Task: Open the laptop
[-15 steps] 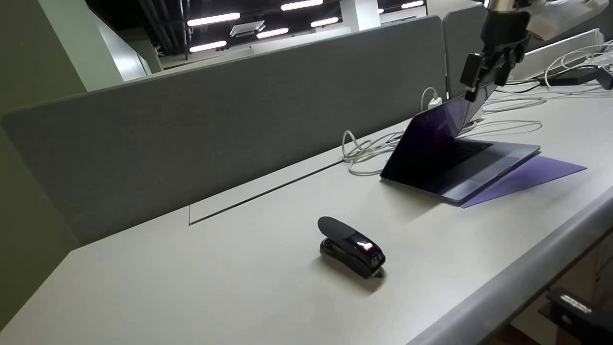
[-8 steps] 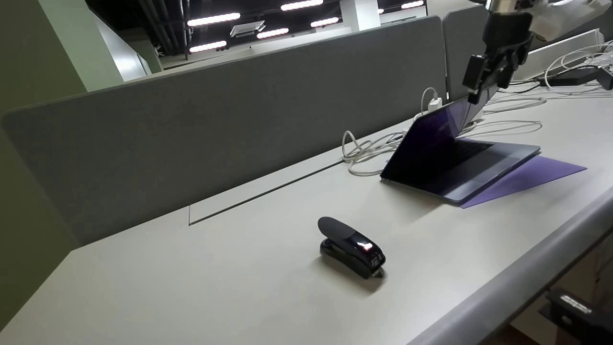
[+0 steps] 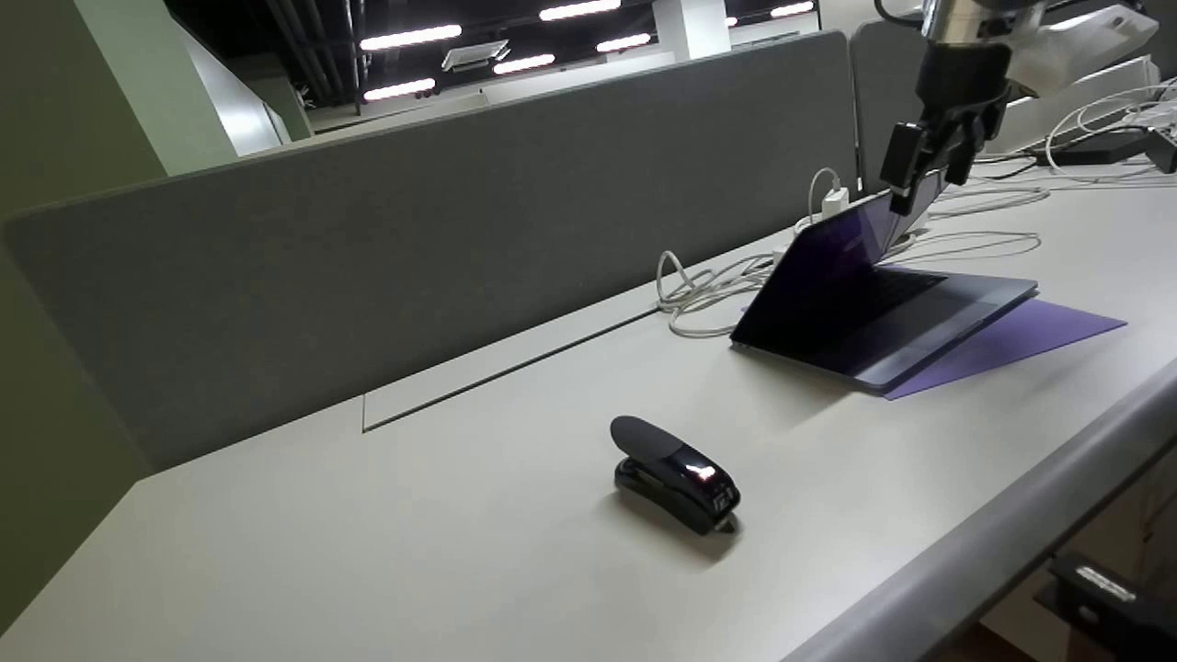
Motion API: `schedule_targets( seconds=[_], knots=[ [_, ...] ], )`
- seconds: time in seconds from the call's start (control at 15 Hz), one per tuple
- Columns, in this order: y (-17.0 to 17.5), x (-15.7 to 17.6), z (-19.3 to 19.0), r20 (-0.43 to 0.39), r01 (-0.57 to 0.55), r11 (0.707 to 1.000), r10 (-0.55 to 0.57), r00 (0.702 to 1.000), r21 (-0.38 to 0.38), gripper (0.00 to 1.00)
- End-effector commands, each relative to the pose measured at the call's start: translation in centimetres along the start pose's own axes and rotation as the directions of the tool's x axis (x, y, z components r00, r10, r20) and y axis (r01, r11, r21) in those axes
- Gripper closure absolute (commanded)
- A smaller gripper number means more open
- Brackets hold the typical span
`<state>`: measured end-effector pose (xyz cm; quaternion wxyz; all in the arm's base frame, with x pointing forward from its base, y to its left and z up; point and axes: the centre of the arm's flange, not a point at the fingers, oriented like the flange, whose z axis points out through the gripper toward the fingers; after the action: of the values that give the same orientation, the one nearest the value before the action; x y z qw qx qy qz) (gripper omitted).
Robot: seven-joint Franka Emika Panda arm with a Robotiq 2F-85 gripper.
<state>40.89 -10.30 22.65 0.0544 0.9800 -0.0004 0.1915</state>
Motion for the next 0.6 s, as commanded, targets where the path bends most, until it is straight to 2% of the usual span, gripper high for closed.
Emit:
schedule_targets(
  seconds=[0.0,0.2,0.53],
  knots=[
    [-0.4,1.3,1.7,-0.029,0.011,0.999,-0.01,1.0,0.033,0.0],
    [-1.4,2.0,2.1,-0.066,0.043,0.998,-0.041,0.997,0.039,0.0],
    [-0.6,3.7,1.5,-0.125,0.025,0.999,-0.022,0.992,0.02,0.0]
  ],
)
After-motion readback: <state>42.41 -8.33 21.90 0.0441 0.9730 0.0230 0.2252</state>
